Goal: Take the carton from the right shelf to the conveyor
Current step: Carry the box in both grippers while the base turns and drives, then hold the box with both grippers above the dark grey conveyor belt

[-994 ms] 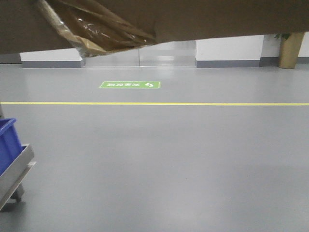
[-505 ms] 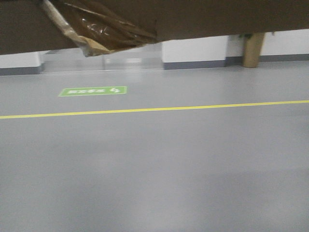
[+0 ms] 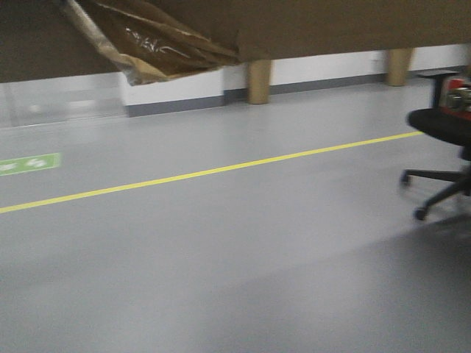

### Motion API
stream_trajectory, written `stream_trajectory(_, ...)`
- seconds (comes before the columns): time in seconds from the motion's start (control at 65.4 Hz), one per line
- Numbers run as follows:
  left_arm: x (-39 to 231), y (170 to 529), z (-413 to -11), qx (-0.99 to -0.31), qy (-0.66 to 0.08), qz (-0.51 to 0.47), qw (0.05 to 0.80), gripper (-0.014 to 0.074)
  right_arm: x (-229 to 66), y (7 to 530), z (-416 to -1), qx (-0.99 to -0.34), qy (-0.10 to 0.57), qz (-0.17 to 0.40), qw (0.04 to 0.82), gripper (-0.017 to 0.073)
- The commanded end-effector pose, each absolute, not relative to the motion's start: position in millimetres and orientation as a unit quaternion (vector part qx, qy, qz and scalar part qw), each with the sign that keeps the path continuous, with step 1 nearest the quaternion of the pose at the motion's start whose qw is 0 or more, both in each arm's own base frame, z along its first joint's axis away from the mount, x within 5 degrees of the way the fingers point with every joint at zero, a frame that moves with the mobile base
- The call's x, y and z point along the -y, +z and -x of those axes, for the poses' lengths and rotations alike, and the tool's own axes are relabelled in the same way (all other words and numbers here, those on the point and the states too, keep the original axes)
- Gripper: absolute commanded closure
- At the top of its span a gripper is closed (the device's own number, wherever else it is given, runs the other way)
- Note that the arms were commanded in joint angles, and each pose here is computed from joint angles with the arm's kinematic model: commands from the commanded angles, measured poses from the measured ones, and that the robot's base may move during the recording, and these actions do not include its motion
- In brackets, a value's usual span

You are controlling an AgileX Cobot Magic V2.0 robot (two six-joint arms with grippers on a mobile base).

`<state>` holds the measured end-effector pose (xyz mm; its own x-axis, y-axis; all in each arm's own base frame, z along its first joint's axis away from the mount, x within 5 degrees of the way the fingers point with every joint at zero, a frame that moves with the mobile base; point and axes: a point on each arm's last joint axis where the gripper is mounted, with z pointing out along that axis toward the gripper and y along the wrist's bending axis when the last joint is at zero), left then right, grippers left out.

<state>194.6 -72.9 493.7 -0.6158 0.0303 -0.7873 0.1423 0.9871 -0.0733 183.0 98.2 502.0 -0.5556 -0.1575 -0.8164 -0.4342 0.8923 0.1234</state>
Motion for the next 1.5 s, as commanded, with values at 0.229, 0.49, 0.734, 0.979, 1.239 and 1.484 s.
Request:
stream_trajectory(0.229, 59, 500, -195, -0.883, 0.01, -0.045, 0.466, 0.0602, -93, 512, -179, -0.849, 0.148, 0.174, 0.476, 0.0629)
stream_trajectory(0.49, 50, 503, -197, -0.874, 0.062, -0.039, 0.481, 0.0602, -93, 512, -179, -0.849, 0.148, 0.174, 0.477, 0.0629)
stream_trajectory(0.734, 46, 505, -198, -0.867, 0.09, -0.035, 0.488, 0.0602, -93, 512, -179, -0.849, 0.148, 0.174, 0.477, 0.0629)
stream_trajectory(0.979, 46, 505, -198, -0.867, 0.09, -0.035, 0.488, 0.0602, -93, 512, -179, -0.849, 0.149, 0.174, 0.477, 0.0629)
stream_trajectory(1.239, 46, 505, -198, -0.867, 0.09, -0.035, 0.488, 0.0602, -93, 512, -179, -0.849, 0.149, 0.174, 0.477, 0.0629)
stream_trajectory(1.484, 46, 505, -198, -0.867, 0.09, -0.035, 0.488, 0.0602, -93, 512, -179, -0.849, 0.149, 0.174, 0.477, 0.0629)
